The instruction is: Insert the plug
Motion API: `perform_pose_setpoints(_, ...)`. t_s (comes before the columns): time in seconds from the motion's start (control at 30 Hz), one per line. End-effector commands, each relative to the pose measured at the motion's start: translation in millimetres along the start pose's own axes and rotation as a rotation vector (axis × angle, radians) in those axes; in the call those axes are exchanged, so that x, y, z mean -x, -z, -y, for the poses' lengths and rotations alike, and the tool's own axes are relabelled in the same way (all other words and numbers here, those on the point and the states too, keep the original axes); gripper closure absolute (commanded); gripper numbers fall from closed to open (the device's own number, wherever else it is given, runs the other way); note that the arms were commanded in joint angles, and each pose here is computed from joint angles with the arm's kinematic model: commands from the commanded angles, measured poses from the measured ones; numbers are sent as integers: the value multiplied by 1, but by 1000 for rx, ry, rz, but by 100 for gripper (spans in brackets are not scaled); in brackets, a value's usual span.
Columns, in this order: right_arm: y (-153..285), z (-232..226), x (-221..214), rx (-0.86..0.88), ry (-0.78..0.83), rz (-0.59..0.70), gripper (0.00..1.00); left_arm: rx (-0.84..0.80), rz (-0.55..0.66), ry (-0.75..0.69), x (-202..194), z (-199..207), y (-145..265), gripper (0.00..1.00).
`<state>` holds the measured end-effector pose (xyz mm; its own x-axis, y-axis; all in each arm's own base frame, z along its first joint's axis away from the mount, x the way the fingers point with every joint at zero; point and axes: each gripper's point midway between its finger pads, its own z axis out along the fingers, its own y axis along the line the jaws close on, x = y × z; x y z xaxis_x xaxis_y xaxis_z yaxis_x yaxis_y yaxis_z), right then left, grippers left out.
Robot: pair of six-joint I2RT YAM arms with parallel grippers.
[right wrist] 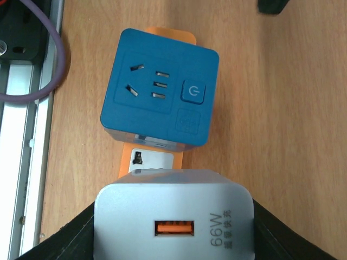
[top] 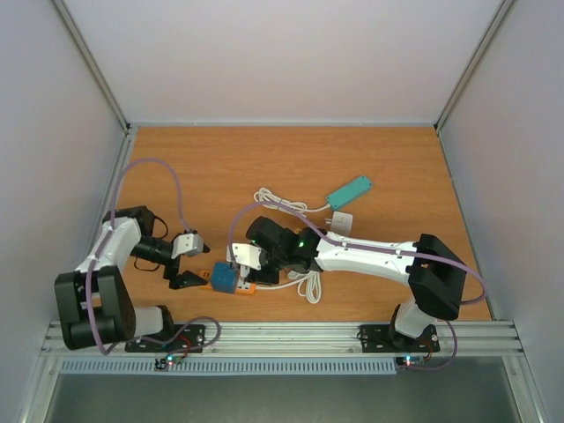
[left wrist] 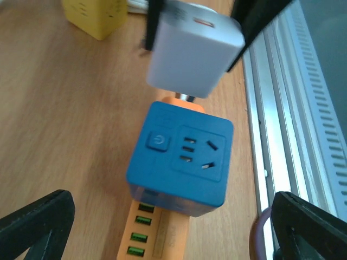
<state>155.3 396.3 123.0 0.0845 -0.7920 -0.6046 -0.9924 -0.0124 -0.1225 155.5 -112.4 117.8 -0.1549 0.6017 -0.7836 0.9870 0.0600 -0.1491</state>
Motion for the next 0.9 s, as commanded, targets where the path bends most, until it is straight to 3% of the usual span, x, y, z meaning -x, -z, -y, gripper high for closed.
perform_pose_setpoints(0.0,-10,-6,4,16,23,36,99,10,113,97,13,-9,21,0)
perform_pose_setpoints(0.37,-26,-14,-3,51,13,26,99,326,120,264,3,-75,48,0)
perform_pose_setpoints(0.87,-39,-23,-14,83,-13,-6,99,393,82,267,-5,-73,47,0)
